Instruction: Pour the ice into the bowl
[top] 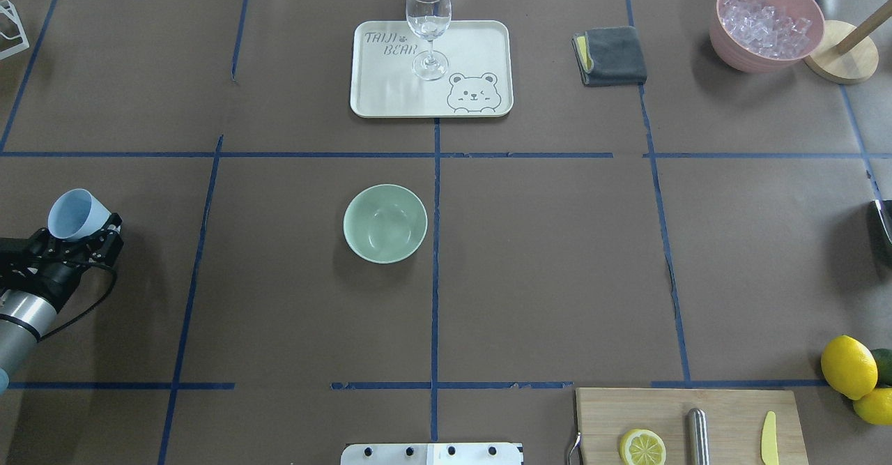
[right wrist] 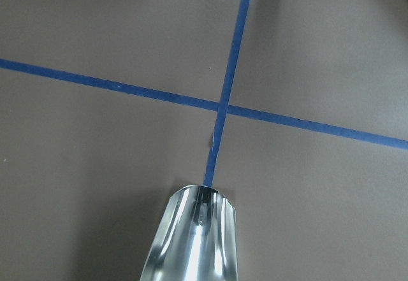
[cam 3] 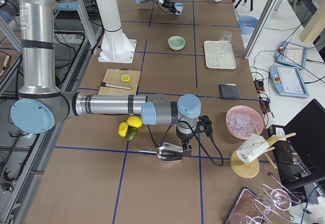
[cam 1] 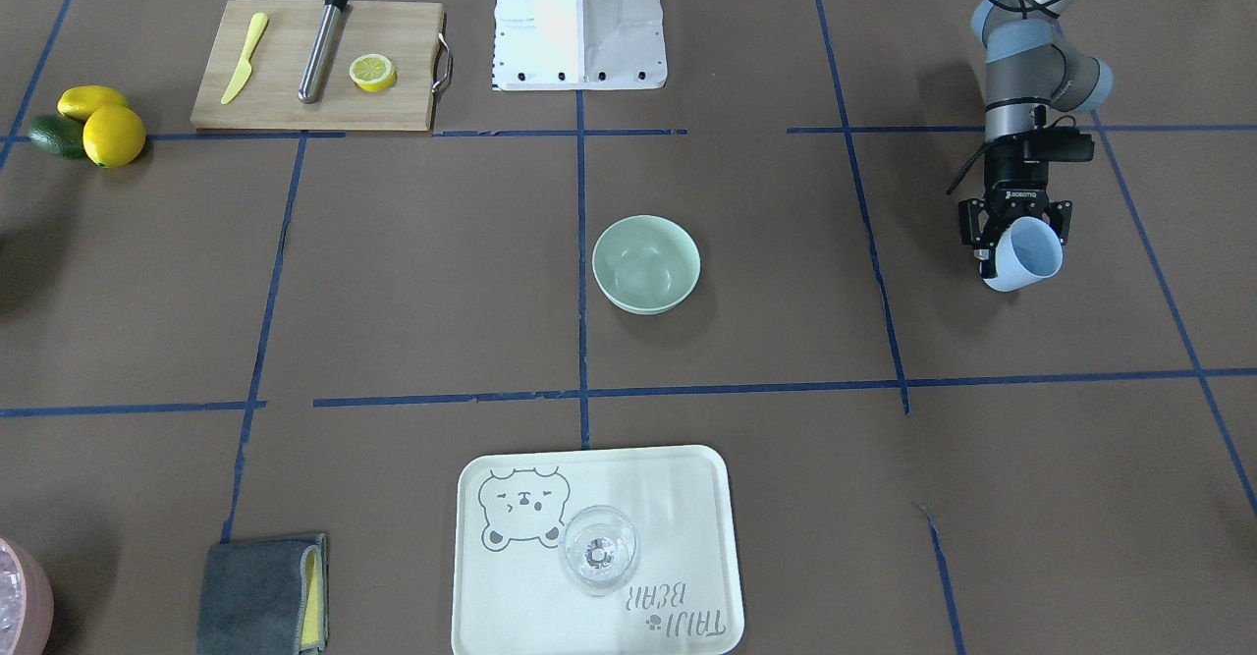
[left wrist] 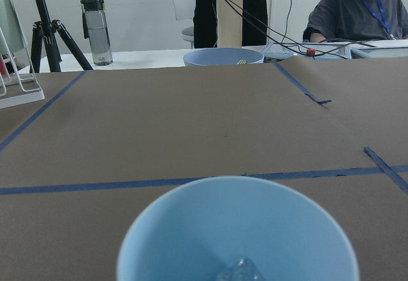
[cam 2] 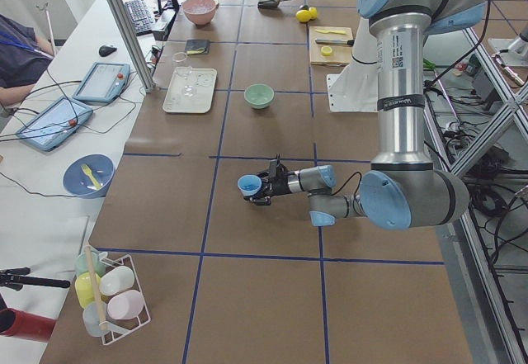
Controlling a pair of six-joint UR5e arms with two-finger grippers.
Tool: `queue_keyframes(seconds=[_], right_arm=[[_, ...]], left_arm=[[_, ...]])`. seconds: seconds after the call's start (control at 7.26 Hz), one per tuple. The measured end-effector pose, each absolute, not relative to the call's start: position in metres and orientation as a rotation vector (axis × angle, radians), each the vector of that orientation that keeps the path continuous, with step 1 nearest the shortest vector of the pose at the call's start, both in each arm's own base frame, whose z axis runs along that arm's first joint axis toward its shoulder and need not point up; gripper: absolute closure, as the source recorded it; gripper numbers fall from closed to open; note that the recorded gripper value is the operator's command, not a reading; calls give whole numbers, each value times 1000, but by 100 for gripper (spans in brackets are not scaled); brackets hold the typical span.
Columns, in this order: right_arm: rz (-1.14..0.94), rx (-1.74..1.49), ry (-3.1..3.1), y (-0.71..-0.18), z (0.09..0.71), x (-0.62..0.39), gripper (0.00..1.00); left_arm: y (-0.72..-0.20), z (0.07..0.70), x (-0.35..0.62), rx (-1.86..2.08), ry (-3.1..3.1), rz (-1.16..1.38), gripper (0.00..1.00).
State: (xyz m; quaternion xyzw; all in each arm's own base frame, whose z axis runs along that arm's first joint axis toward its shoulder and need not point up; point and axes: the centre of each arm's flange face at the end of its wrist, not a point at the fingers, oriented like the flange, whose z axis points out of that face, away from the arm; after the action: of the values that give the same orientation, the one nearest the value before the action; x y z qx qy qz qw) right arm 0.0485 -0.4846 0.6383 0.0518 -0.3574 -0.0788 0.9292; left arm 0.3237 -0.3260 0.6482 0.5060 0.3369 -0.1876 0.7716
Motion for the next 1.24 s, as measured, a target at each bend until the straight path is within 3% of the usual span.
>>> queue_keyframes(seconds=[0.28,0.55,0.83,1.24], right_arm=[[-161,106,-732,-485,638,49,0],[-160,106,-732,-485,638,49,0],[-156,103,-732,-484,639,49,0],[-151,97,-730,-483,642,49,0]], left_arm=[[-329,639,320,1143,682,-320,98],[-344,610,309,1244,578,-146,91],[-364,554,307,1350,515,6,100],[-388,474,348,1425,543,133,100]])
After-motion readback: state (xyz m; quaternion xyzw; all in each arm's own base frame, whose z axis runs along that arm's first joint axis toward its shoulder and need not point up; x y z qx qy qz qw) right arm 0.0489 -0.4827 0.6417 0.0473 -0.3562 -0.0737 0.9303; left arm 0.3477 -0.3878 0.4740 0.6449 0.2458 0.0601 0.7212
